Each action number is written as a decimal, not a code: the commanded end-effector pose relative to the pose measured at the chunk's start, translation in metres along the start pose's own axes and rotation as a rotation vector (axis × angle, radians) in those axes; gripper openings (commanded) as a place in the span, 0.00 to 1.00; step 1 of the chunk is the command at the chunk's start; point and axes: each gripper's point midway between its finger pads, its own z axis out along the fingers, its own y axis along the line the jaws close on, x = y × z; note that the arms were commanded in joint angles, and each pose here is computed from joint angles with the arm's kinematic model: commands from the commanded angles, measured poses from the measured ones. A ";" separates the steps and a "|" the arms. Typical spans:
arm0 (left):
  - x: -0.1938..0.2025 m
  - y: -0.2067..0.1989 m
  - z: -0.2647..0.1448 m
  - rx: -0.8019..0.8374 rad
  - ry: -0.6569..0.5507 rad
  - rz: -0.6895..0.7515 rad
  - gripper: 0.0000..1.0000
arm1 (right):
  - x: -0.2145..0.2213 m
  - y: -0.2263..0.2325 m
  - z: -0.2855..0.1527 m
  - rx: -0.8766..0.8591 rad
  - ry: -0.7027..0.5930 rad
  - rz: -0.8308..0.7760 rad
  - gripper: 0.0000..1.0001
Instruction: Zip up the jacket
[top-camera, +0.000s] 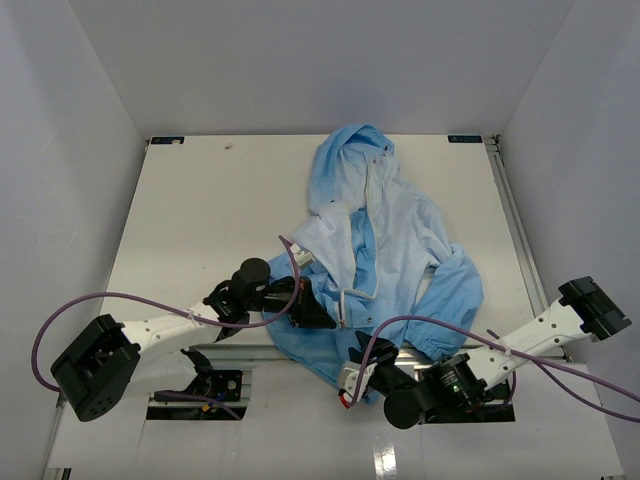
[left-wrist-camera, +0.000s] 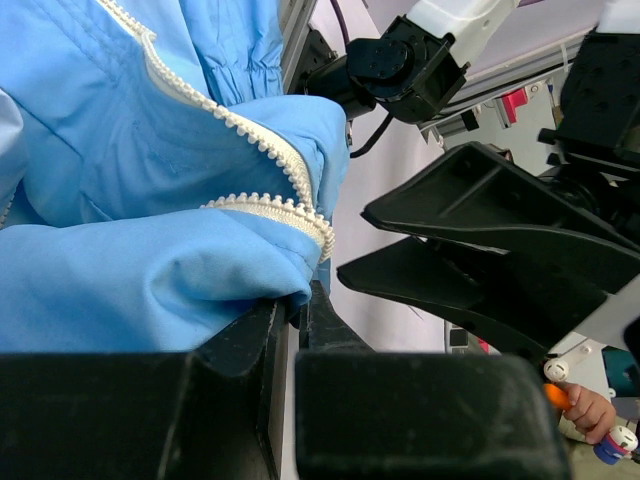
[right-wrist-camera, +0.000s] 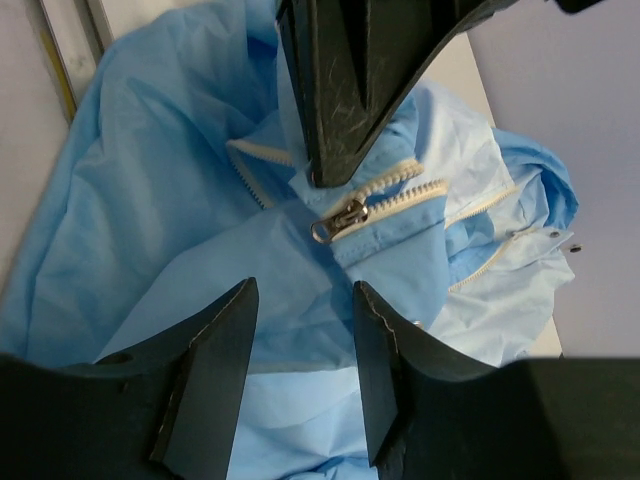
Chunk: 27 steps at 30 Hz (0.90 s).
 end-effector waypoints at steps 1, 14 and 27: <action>-0.001 -0.007 -0.003 0.037 -0.008 0.015 0.00 | -0.016 -0.012 -0.001 0.094 -0.075 0.047 0.49; 0.001 -0.009 -0.003 0.061 0.003 0.019 0.00 | -0.013 -0.004 0.006 0.125 -0.112 -0.057 0.49; 0.003 -0.011 -0.003 0.075 0.011 0.029 0.00 | -0.015 -0.010 0.008 0.164 -0.108 -0.147 0.49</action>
